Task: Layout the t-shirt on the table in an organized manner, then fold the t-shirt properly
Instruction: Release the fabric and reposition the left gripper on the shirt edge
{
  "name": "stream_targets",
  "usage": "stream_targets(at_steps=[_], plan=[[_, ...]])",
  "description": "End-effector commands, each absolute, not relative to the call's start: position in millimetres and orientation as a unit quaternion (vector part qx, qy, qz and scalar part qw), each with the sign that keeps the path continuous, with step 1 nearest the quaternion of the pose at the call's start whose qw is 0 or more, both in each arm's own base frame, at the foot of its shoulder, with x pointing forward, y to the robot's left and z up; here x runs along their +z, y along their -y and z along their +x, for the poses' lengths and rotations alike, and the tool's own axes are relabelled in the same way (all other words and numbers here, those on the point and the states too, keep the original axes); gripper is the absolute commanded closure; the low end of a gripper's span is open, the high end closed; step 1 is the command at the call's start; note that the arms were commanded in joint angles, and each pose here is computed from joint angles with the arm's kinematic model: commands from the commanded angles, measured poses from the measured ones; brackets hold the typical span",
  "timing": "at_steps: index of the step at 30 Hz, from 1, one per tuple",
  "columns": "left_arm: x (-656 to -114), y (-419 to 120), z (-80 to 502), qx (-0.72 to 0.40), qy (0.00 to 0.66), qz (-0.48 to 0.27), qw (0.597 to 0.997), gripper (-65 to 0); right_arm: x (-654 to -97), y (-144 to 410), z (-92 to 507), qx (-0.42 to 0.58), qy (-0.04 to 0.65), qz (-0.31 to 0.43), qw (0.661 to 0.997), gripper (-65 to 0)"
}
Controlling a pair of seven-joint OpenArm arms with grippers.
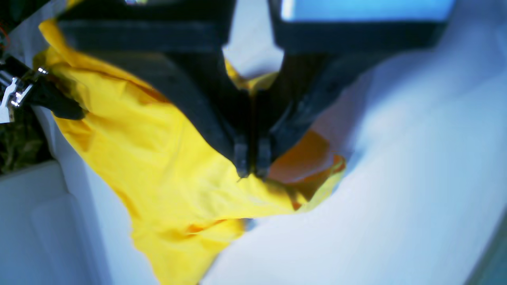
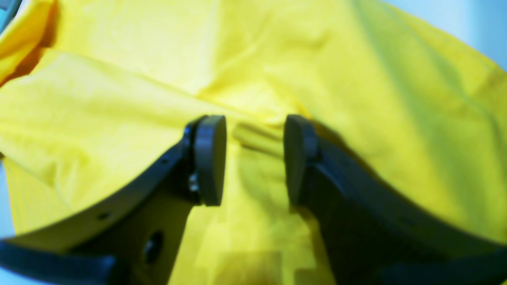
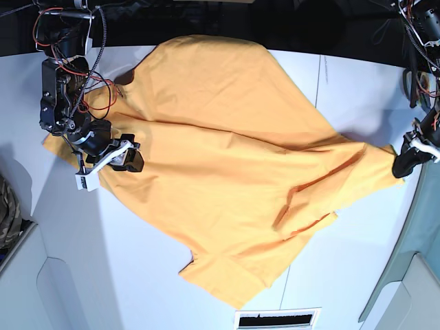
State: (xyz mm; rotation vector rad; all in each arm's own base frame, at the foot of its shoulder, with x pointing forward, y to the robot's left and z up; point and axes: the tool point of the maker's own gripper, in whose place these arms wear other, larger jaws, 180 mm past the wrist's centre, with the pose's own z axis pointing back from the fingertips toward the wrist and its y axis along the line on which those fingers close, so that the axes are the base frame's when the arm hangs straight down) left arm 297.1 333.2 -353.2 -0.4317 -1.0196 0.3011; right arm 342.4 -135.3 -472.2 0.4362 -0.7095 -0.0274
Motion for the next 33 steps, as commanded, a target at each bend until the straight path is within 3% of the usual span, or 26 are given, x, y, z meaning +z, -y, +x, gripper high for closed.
stream_targets(at_steps=[1,9,15,16,20,21,33], plan=[[-336,-346,297,0.139,0.509,-0.194,0.827,0.0,-480,148,336,-0.006,0.323,0.186,0.928,-25.3],[-369,-373,228,0.189,0.468,-0.157,0.849,0.0,-480,148,336,-0.006,0.322,0.186,0.928,-25.3],[-399,-352,182,0.223,0.416,-0.191,0.86,0.0,-479,148,336,-0.006,0.323,0.186,0.928,-25.3],[-403,-349,175,0.228,0.409,-0.193,0.862,-2.3,-479,148,336,-0.006,0.323,0.186,0.928,-25.3],[-408,-343,156,0.248,0.4,-0.206,0.858,-24.2,-478,147,337,-0.01,0.325,0.19,0.926,-25.3],[-405,-344,156,0.251,0.405,-0.211,0.854,-26.0,-476,146,339,-0.014,0.328,0.196,0.924,-25.3],[-376,-356,198,0.223,0.447,-0.217,0.838,-25.9,-439,139,363,-0.029,0.382,0.229,0.895,-25.3]])
